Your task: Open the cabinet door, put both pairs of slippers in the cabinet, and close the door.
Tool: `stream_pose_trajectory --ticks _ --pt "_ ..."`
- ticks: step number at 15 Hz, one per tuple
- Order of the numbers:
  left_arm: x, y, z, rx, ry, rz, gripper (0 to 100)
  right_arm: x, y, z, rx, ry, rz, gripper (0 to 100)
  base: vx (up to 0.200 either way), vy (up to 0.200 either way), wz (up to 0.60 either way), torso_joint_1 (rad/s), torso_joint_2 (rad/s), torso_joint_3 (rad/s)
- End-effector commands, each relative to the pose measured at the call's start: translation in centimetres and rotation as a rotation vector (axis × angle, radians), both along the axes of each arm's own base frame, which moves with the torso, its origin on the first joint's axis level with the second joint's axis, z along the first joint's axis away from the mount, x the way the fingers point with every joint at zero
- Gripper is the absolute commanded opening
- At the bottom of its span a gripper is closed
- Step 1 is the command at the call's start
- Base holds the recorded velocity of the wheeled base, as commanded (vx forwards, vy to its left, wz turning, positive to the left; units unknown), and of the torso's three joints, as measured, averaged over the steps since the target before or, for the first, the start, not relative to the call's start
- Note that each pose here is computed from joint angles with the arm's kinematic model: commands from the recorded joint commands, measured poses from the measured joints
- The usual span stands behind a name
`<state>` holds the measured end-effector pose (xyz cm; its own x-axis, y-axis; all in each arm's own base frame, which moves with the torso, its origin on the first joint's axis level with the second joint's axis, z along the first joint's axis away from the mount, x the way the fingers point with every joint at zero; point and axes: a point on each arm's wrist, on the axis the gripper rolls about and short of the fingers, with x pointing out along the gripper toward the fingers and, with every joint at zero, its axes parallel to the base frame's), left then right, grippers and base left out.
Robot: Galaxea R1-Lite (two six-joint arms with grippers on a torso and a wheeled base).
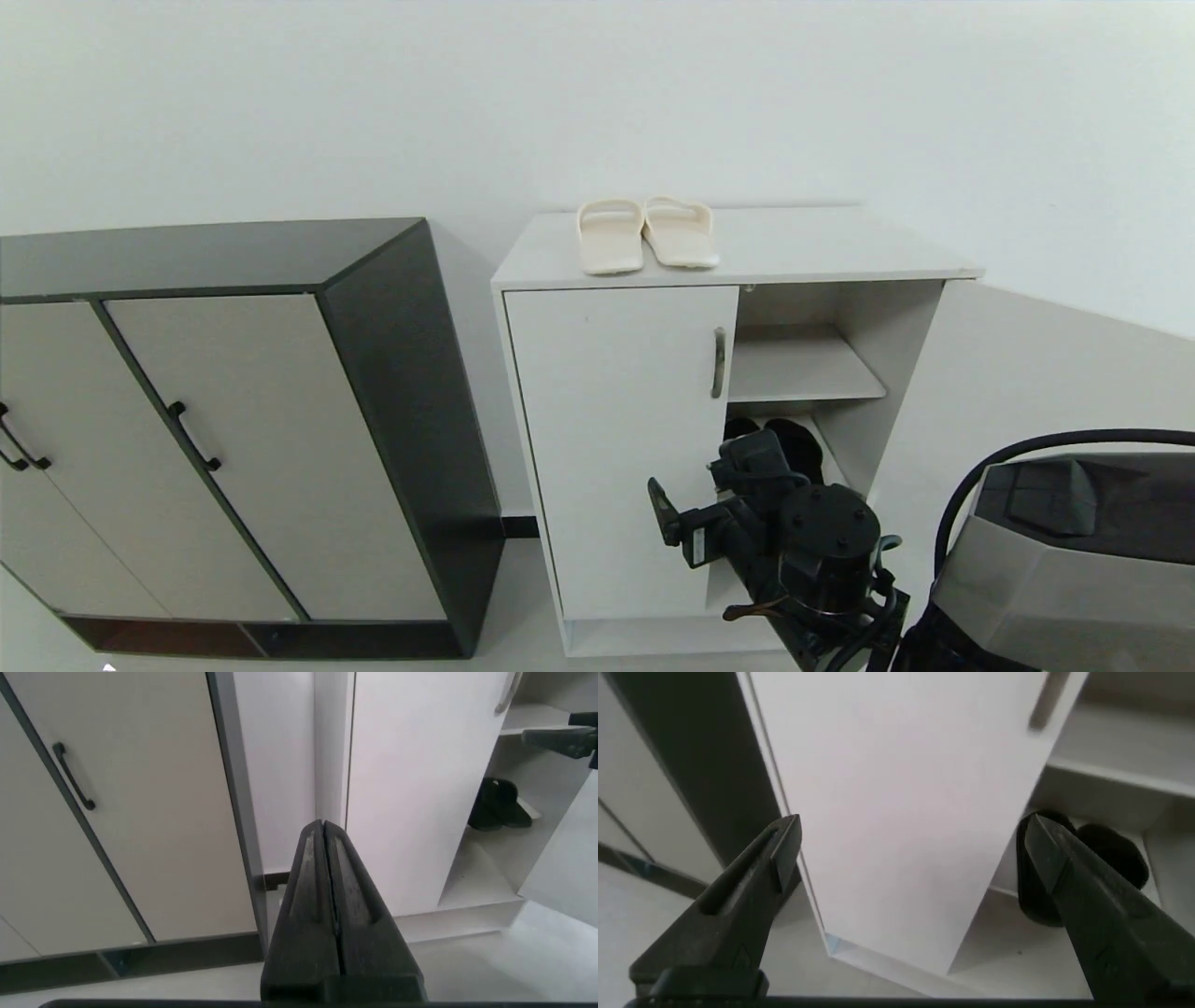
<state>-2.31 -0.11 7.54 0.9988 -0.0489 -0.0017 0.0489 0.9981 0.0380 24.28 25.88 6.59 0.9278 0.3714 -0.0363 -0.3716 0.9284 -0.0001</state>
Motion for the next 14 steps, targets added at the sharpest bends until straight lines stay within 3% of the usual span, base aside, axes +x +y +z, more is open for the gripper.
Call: stream_pose_trajectory --ticks 1,14 --pt "0.01 0.0 0.0 0.0 0.001 0.001 0 -0.01 -0.05 -0.1 -0.003 0.003 -0.002 100 0.0 0.0 0.0 0.163 -0.48 -0.31" --pt "0.01 0.0 0.0 0.0 0.001 0.0 0 -0.03 0.01 -0.22 -0.012 0.007 -0.004 100 0.0 0.0 0.0 0.211 -0.53 -0.316"
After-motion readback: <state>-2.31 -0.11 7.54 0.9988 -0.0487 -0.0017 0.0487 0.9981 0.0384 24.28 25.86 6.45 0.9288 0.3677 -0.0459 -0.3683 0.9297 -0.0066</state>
